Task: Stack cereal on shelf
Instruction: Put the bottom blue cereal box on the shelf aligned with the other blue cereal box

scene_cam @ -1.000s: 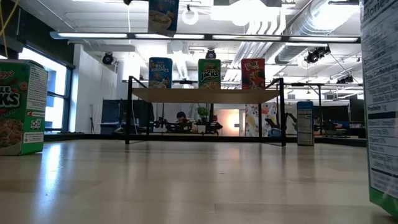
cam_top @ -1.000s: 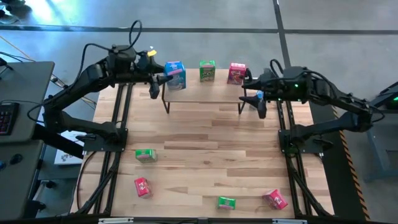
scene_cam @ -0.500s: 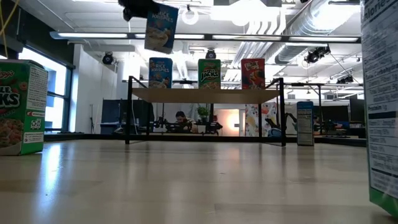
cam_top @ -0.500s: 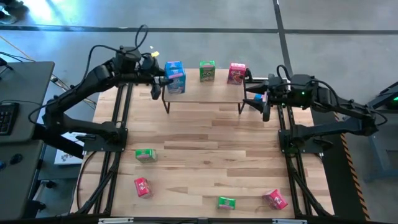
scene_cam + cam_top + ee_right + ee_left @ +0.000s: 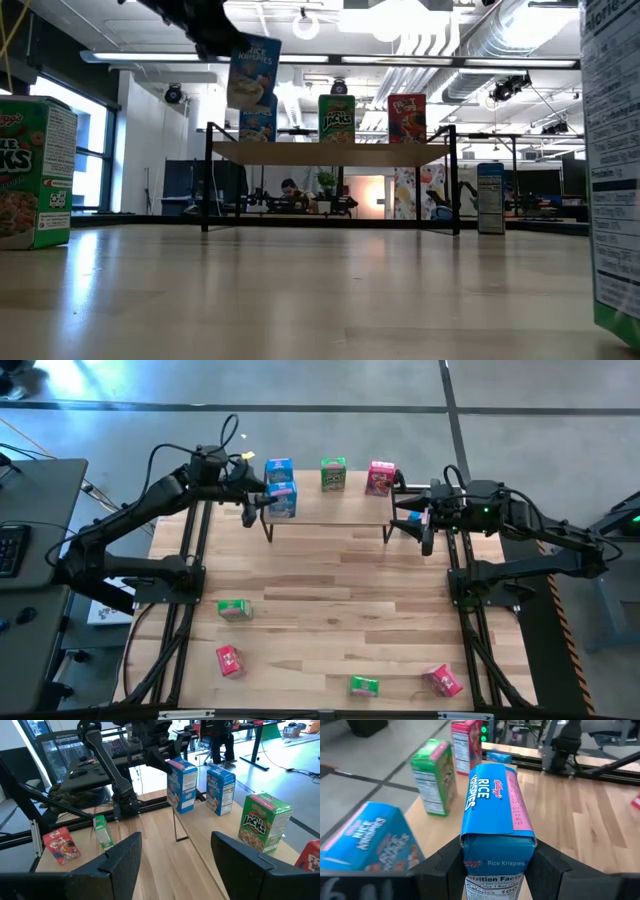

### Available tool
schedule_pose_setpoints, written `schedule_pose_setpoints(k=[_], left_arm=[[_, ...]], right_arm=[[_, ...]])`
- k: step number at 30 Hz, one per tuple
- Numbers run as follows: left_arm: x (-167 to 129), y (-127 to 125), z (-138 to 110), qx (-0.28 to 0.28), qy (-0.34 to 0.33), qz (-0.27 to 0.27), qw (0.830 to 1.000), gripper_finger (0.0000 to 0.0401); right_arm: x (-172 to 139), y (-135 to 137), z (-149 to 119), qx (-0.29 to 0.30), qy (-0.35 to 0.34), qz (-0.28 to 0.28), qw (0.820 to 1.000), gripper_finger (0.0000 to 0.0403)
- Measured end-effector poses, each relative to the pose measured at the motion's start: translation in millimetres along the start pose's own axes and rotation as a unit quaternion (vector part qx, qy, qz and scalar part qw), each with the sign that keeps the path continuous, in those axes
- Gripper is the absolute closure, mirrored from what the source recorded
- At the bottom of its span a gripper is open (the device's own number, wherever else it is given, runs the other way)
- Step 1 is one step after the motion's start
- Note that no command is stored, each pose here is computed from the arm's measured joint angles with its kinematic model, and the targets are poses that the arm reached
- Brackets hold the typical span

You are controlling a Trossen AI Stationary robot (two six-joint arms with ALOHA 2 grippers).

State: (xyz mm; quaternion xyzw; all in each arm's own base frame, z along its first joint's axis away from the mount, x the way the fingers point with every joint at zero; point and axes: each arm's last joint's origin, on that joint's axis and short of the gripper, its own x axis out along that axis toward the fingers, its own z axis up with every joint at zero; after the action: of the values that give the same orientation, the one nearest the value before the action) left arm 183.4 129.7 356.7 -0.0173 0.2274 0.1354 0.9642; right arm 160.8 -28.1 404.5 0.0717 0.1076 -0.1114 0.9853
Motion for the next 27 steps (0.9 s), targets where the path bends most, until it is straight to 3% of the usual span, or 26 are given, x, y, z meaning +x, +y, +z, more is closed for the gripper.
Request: schedule_pose_setpoints(k=[14,27], left_arm=[[0.0,31.6,-17.6,0.024,-0.013,-0.035,0.999,0.0245],[23.0,48.7,-27.5,0.02,0.004,-0.061,0.998,0.0245]], right_arm=[[0.1,0.0,-0.1,0.0,0.0,0.0,1.0,0.0171],[0.1,0.0,-0.1,0.0,0.0,0.0,1.0,0.0171]])
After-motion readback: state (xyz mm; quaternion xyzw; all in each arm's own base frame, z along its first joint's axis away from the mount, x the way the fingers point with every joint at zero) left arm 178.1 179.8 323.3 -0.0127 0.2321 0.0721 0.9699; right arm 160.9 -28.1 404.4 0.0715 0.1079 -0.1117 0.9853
